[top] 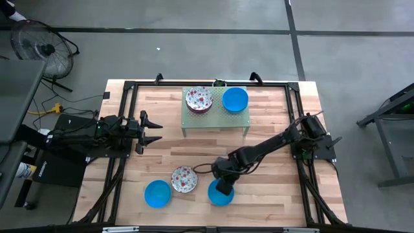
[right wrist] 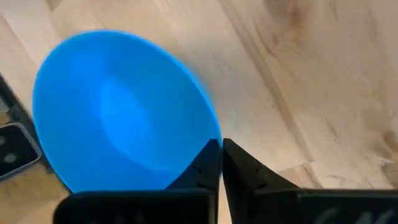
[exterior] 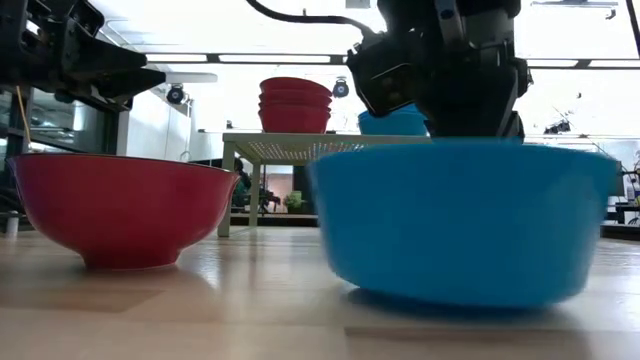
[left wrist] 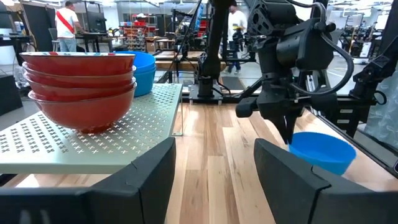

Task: Pick & Place Mini bowls
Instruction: Stack the blue bowl on the blue bowl on the shelf

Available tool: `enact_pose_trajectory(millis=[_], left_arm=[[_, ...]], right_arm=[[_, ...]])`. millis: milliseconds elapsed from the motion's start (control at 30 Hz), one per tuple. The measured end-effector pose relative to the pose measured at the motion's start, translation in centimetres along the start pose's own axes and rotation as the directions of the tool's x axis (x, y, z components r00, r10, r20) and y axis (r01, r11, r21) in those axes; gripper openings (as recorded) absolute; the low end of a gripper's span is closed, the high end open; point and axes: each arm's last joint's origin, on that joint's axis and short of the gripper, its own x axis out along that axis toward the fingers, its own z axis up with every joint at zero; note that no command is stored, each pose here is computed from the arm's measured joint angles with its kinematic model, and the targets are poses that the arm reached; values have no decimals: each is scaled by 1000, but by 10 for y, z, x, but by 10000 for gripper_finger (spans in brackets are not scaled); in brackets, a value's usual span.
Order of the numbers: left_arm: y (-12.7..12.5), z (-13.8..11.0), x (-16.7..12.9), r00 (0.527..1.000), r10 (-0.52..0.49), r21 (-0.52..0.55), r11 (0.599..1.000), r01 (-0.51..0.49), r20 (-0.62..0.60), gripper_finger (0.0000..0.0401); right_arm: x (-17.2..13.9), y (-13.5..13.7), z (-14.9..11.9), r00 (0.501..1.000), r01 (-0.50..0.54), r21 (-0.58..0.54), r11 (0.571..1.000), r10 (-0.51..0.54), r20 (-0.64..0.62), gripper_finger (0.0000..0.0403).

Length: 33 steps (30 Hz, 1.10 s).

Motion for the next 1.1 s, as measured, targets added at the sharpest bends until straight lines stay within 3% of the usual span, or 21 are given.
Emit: enact_pose_trajectory(millis=[233,533,767,1100], left_arm=[[0,0,0,1000,0,0,1000,0,0,213],[0,0,0,1000,0,0,1000,0,0,213],[0,0,0,1000,0,0,1000,0,0,213],[0,0,0,1000,0,0,1000,0,0,213]], right_arm=[[-30,-7,2,1000,-23,14,1000,23,-13,1],[-114,-33,-5,996,4,69,998,-10,88,1],[-182,-77,-8,976,41,81,996,-58,211,0],[-250,-148,3,893,81,61,995,-99,439,0]])
